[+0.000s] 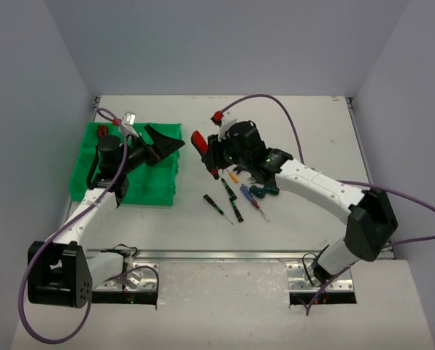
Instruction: Sort the tools into containers
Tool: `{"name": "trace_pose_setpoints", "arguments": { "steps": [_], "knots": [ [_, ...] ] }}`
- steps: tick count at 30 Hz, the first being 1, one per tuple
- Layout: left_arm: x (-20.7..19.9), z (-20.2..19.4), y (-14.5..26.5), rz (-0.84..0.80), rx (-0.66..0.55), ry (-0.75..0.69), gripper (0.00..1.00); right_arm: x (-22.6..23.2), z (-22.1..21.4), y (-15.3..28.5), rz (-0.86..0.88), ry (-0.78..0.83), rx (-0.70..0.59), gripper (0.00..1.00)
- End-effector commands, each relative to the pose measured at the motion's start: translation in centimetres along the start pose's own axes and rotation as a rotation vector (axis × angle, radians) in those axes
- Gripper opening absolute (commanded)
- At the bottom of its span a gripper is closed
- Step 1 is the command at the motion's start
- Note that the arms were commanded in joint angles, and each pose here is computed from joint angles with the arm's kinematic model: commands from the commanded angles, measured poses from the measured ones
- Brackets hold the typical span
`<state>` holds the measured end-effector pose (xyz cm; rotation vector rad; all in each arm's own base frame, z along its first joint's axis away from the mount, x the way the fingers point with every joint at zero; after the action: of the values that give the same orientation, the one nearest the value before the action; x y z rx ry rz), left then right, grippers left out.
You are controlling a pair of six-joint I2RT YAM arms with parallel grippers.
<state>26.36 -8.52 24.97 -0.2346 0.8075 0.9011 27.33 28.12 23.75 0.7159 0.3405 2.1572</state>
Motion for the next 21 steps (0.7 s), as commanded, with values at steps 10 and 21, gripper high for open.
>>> {"name": "trace_pose_setpoints", "arguments": {
  "steps": [10,21],
  "knots": [
    [-5.3,-0.5,-3.7,-0.266,0.027,-0.035,0.69,3.4,2.7,2.4,0.266,-0.009,-0.107,0.00],
    [-3.1,2.1,-6.3,0.091,-0.007,-0.128,0.00,3.3,2.8,3.0,0.271,-0.010,-0.116,0.60]
  ]
}}
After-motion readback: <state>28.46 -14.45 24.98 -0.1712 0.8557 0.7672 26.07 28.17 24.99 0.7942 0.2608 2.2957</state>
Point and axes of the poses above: each gripper's point midway between its finger pads, its own y axis back along the fingers, its own x axis along the line the jaws close on, z = x × y, the point moved 9 cm from there along y, back along the fingers, and after that the axes turned 9 degrees about -y, right-handed, at the moved point
